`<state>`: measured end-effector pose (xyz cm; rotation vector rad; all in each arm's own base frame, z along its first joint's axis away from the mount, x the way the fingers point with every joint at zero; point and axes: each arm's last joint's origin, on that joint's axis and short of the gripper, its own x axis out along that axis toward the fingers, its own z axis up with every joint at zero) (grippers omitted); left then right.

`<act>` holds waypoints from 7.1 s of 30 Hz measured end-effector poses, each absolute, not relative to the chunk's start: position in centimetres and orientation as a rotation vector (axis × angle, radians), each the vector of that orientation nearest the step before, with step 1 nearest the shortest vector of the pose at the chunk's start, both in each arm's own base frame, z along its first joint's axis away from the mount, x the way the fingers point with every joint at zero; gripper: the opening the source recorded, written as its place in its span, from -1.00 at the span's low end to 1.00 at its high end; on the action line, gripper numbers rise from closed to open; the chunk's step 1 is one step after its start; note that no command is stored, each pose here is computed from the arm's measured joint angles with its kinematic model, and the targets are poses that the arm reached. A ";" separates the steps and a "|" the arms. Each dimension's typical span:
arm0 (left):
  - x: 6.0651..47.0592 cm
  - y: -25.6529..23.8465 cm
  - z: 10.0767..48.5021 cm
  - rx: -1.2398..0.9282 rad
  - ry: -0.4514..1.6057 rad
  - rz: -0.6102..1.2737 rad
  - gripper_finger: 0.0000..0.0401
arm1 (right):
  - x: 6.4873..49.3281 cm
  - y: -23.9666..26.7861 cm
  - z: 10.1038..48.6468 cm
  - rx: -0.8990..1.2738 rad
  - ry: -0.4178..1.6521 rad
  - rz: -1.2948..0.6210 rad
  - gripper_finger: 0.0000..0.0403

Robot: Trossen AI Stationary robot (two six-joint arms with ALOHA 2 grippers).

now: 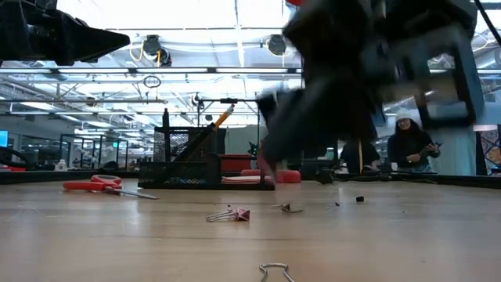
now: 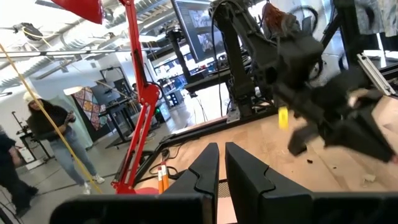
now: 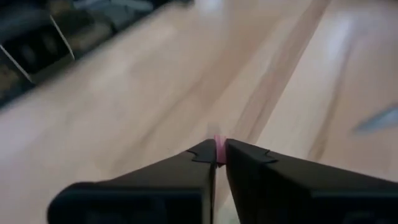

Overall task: Pick and place office supplies into organizer
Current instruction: Put the pink binder clip into the mesh desk organizer, then put the light yellow binder clip into the mesh desk organizer

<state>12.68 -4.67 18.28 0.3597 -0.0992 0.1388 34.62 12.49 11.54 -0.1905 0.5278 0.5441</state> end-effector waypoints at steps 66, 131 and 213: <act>12.7 -4.7 18.5 0.405 -0.117 0.139 -0.82 | 42.6 -0.1 12.0 -0.334 0.493 -0.064 -0.84; 12.7 -4.7 18.3 0.364 -0.104 0.139 -0.82 | 33.2 12.2 8.1 -0.249 0.605 0.521 -0.36; 12.7 -4.7 18.3 0.394 -0.097 0.141 -0.82 | 45.7 -0.7 13.6 -0.351 0.573 -0.068 -1.00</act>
